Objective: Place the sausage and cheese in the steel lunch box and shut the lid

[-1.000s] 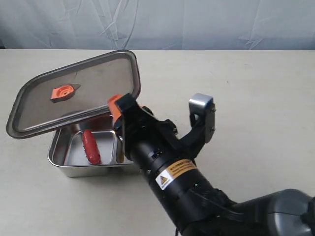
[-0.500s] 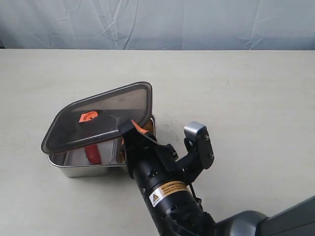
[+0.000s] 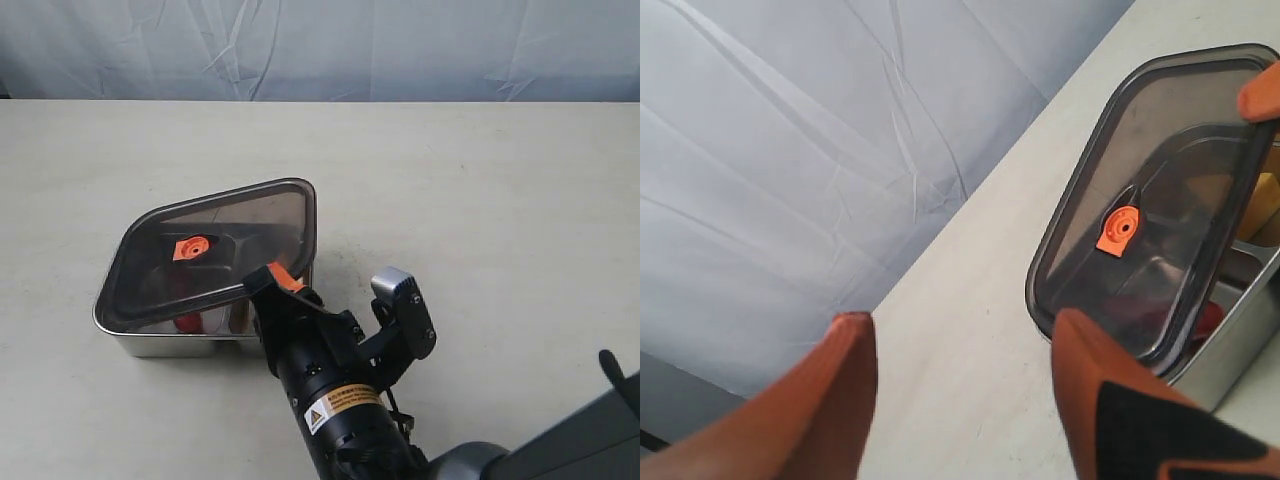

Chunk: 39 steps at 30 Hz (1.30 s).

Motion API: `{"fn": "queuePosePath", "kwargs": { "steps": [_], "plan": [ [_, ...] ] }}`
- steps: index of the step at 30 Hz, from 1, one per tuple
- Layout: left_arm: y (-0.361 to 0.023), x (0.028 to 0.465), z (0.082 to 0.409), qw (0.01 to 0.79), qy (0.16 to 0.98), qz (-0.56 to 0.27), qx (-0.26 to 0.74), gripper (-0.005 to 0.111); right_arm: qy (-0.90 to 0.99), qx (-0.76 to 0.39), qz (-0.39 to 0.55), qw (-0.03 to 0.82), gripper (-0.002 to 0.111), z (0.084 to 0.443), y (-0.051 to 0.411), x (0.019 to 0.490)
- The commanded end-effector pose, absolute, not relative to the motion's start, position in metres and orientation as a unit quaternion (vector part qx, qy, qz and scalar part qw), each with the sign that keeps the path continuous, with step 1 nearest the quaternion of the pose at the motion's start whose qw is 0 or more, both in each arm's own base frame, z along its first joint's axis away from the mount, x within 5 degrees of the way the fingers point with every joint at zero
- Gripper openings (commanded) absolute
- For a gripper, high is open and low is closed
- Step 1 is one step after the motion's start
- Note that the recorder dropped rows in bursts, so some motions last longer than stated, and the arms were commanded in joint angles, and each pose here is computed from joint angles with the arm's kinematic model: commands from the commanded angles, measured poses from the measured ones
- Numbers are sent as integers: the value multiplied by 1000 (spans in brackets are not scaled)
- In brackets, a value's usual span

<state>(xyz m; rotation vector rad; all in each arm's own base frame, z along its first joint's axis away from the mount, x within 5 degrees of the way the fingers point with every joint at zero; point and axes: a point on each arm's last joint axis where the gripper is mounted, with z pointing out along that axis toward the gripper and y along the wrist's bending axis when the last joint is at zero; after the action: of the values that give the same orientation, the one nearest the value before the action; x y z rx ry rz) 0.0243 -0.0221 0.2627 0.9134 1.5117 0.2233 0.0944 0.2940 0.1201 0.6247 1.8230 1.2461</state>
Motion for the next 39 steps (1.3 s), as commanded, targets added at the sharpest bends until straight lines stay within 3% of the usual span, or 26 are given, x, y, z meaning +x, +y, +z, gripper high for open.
{"fn": "queuePosePath", "kwargs": {
  "steps": [1,14,25,39],
  "plan": [
    [-23,23,265,638,657,89,391,51,736,244,485,405,-1,117,295,94],
    [-23,23,265,638,657,89,391,51,705,254,528,399,-1,134,311,93],
    [-23,23,265,638,657,89,391,51,717,225,487,445,-1,134,313,96],
    [-23,23,265,638,657,89,391,51,748,245,457,415,-1,121,312,95]
  ]
}}
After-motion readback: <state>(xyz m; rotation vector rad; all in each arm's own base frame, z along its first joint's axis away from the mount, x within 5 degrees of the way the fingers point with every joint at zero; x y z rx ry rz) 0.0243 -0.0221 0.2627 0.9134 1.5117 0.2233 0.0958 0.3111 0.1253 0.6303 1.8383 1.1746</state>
